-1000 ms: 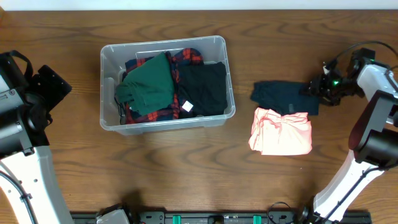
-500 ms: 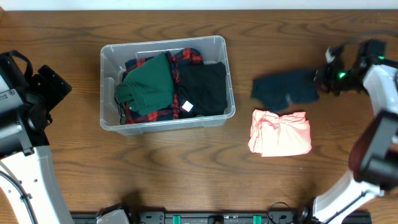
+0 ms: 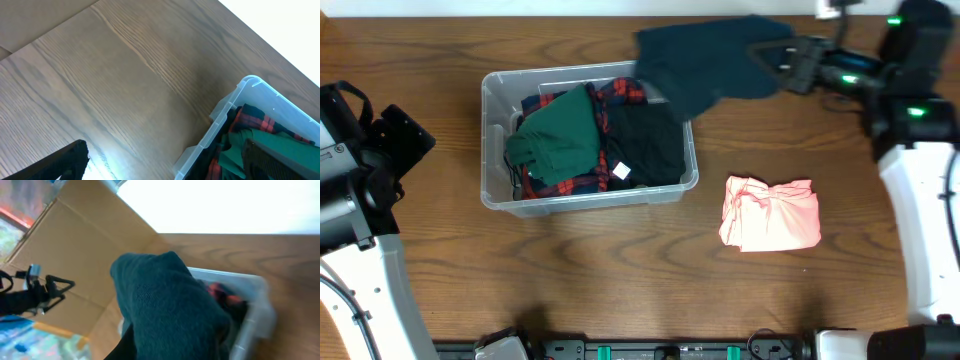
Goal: Pack container
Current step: 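Carry the navy garment into the bin and press it down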
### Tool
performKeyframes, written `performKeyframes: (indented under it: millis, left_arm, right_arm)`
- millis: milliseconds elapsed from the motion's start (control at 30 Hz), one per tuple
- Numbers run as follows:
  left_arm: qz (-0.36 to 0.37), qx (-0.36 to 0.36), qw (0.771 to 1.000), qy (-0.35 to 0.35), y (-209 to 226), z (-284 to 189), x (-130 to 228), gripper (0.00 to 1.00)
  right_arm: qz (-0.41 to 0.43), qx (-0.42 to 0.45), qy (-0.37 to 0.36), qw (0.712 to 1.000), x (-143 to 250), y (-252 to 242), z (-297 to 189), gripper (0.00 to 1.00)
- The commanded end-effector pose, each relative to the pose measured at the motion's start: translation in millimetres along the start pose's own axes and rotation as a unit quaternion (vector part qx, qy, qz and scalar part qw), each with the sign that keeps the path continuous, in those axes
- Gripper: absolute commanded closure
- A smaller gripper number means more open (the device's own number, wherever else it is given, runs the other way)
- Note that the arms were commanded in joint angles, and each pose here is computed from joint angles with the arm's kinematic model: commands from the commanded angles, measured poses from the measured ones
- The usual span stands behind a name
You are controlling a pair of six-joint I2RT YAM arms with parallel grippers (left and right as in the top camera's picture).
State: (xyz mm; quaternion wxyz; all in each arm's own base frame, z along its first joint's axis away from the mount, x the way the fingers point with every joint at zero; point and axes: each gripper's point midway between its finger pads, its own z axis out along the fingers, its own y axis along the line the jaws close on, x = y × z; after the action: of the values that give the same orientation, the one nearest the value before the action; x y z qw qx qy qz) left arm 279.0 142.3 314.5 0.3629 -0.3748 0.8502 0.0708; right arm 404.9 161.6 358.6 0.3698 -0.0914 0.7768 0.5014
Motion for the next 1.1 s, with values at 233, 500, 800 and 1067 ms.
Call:
performKeyframes:
  millis: [233, 500, 800, 1067]
  left_arm:
    - [-0.004, -0.007, 1.000, -0.008, 3, -2, -5, 0.02]
    - [-0.004, -0.007, 1.000, -0.008, 3, -2, -5, 0.02]
    - [-0.004, -0.007, 1.000, -0.008, 3, -2, -5, 0.02]
    - [-0.004, -0.007, 1.000, -0.008, 3, -2, -5, 0.02]
  right_arm:
    - [0.079, 0.097, 0.002, 0.992, 55, -24, 143, 0.99]
    - [0.117, 0.197, 0.037, 0.973, 115, -116, 196, 0.98]
    - [0.073, 0.262, 0.058, 0.961, 132, -171, 193, 0.92]
    - [0.020, 0.227, 0.032, 0.973, 91, -124, 170, 0.66]
